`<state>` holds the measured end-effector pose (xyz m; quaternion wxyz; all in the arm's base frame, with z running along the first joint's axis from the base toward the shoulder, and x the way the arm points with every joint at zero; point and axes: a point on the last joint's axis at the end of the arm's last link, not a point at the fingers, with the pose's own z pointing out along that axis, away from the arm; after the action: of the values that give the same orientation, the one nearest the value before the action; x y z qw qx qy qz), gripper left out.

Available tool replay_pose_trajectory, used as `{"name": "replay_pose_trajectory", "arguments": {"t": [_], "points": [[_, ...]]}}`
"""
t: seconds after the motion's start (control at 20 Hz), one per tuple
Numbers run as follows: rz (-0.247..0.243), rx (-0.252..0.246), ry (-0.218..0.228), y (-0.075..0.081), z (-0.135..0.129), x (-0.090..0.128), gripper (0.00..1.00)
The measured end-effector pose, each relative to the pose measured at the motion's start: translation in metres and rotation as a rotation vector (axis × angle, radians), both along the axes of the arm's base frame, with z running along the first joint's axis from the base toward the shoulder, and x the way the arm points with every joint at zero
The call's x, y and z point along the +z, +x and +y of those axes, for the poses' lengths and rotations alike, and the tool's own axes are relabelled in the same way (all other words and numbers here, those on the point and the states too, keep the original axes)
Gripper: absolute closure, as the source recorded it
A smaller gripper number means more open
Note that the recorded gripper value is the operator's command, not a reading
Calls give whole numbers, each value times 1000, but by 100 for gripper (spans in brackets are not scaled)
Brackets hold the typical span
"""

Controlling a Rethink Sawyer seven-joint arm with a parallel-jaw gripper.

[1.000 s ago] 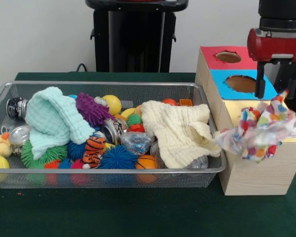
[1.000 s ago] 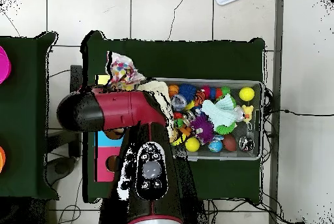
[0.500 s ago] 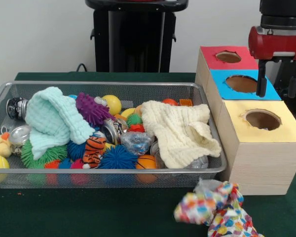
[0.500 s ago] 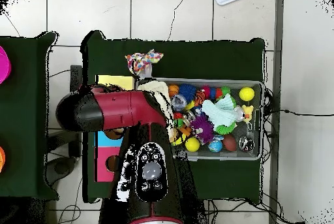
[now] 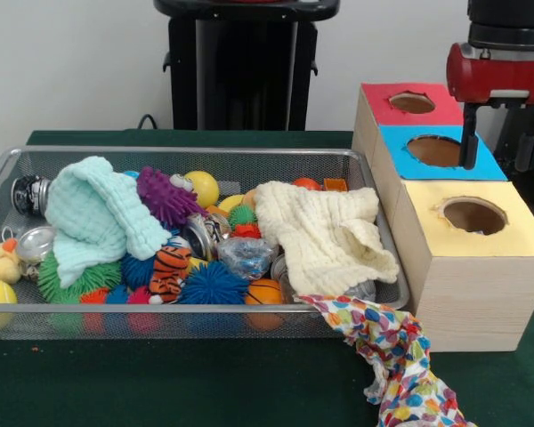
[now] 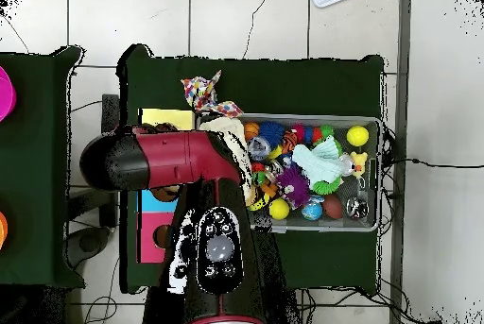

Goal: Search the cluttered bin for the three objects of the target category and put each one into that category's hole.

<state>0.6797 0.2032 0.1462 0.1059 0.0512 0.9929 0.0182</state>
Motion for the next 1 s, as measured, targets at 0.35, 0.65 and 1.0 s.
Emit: {"name": "replay_pose_trajectory", "arguments": {"t": [0.35,0.65,1.0], "points": [[0,-3,-1,1,-3,0,0],[9,-31,-2,13,-22,1,0],[18,-73,-2,36,-51,4,0]]}}
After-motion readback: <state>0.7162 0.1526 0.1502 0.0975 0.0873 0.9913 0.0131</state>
